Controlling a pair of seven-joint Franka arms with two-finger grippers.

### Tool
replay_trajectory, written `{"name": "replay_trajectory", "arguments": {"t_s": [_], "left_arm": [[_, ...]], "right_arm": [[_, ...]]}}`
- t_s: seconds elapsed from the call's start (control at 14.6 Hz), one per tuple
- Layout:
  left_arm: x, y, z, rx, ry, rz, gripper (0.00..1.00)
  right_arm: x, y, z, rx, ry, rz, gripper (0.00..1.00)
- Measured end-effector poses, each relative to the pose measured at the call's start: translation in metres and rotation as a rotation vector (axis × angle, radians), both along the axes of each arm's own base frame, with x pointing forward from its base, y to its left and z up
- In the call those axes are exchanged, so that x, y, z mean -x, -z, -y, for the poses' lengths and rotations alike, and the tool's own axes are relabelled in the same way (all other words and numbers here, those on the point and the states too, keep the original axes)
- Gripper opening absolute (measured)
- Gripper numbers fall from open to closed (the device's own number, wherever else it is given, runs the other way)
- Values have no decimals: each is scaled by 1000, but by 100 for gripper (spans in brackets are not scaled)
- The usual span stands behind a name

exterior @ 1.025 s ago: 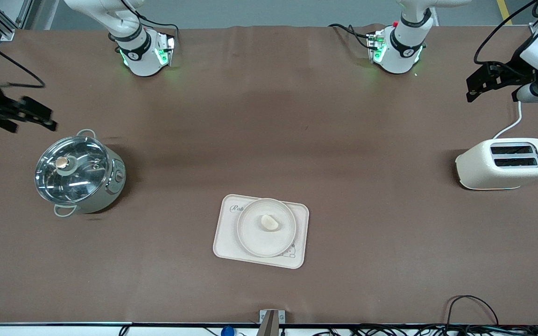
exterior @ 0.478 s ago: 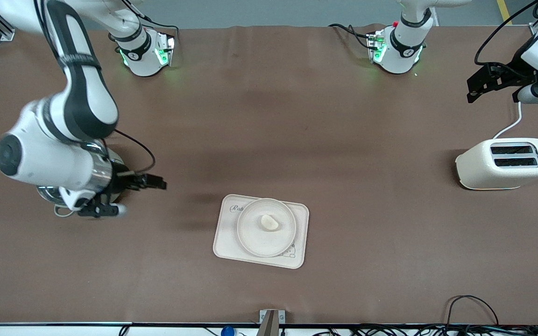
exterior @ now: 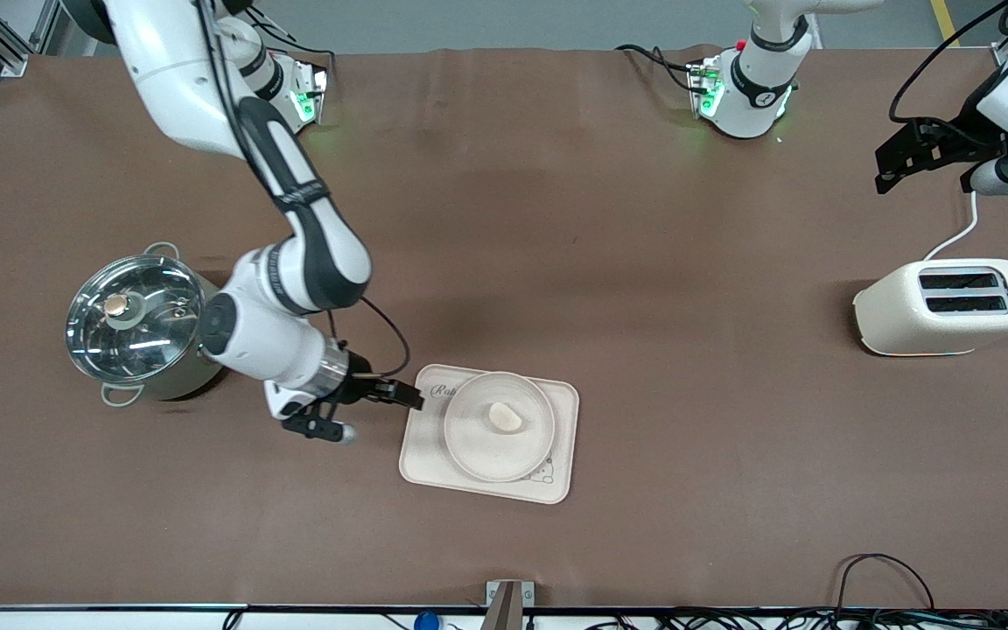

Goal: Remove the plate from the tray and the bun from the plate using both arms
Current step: 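Reach the right gripper toward the white plate on the tray, then lower the right gripper and grasp the plate rim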

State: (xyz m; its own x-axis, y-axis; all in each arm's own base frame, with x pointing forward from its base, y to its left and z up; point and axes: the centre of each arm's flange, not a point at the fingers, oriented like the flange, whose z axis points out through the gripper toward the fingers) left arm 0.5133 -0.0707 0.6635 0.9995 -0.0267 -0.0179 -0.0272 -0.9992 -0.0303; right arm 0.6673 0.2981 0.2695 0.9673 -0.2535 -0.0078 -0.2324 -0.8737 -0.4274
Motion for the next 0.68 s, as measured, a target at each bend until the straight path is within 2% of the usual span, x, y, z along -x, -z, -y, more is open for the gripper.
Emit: {"name": "replay_trajectory", "arguments": {"t_s": [0.34, 0.48, 0.55, 0.68], "left_arm": [[0, 0, 0, 0, 0, 1, 100], [0, 0, 0, 0, 0, 0, 100], [0, 0, 0, 0, 0, 0, 100], [0, 0, 0, 0, 0, 0, 100]], "right_arm": [[7, 52, -36, 28, -1, 45, 94], [16, 74, -56, 37, 7, 39, 83], [20, 80, -65, 37, 5, 38, 82], [23, 83, -76, 36, -2, 40, 63]]}}
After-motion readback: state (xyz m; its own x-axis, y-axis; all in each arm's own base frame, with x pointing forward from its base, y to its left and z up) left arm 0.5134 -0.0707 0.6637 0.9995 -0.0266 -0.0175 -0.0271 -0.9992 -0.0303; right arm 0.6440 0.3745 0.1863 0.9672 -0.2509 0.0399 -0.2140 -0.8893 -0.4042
